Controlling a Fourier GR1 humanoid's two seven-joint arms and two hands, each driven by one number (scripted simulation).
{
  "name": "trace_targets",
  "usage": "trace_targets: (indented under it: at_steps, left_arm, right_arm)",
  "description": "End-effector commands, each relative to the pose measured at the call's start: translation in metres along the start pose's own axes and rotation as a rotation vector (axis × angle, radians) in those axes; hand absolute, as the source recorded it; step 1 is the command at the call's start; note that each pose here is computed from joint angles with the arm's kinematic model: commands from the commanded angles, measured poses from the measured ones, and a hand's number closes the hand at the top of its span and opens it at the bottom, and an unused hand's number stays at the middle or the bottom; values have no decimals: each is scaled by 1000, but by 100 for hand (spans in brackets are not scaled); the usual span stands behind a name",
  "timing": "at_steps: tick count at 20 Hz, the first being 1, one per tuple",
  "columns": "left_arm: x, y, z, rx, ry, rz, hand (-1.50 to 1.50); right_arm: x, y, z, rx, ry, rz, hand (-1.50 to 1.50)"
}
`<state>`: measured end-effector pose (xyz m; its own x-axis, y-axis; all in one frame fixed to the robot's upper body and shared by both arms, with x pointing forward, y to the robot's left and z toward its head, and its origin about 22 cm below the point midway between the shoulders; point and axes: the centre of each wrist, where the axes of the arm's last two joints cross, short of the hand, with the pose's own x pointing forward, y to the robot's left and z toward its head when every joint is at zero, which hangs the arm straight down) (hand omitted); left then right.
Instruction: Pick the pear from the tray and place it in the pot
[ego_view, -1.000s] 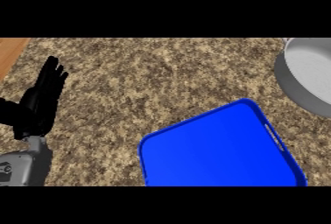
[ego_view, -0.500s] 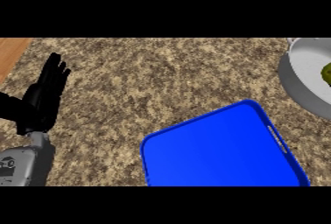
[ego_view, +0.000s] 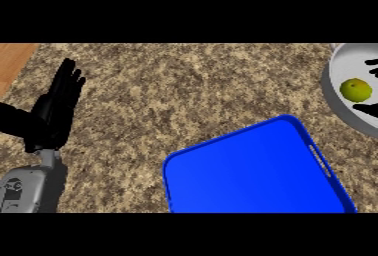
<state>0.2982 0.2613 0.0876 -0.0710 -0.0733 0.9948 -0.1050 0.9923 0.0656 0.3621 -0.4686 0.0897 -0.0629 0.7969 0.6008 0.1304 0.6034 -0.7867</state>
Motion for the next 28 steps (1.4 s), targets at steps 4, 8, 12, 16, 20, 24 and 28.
trace_targets:
  at_steps: [4,8,12,16,20,24,28]
  left_arm:
    - [5,-4,1,-14,0,-17,0]
    - [0,6,6,2,11,-5,0]
    - [3,5,6,2,-8,7,0]
    - [10,15,1,16,-15,2,0]
    - [-3,2,11,6,-5,2,0]
    - [4,5,5,13,-10,1,0]
    - [4,12,8,11,-10,7,0]
  right_arm:
    - [11,10,-16,-15,-105,-373,-150]
    - [-14,-18,8,-87,-107,-526,-150]
    - [-21,-58,19,-113,-78,-623,-150]
    - [-36,-89,44,-134,-73,-645,-150]
    - [-40,-114,57,-121,-55,-625,-150]
    - [-46,-124,70,-92,-69,-652,-150]
    - [-52,-132,83,-76,-50,-623,-150]
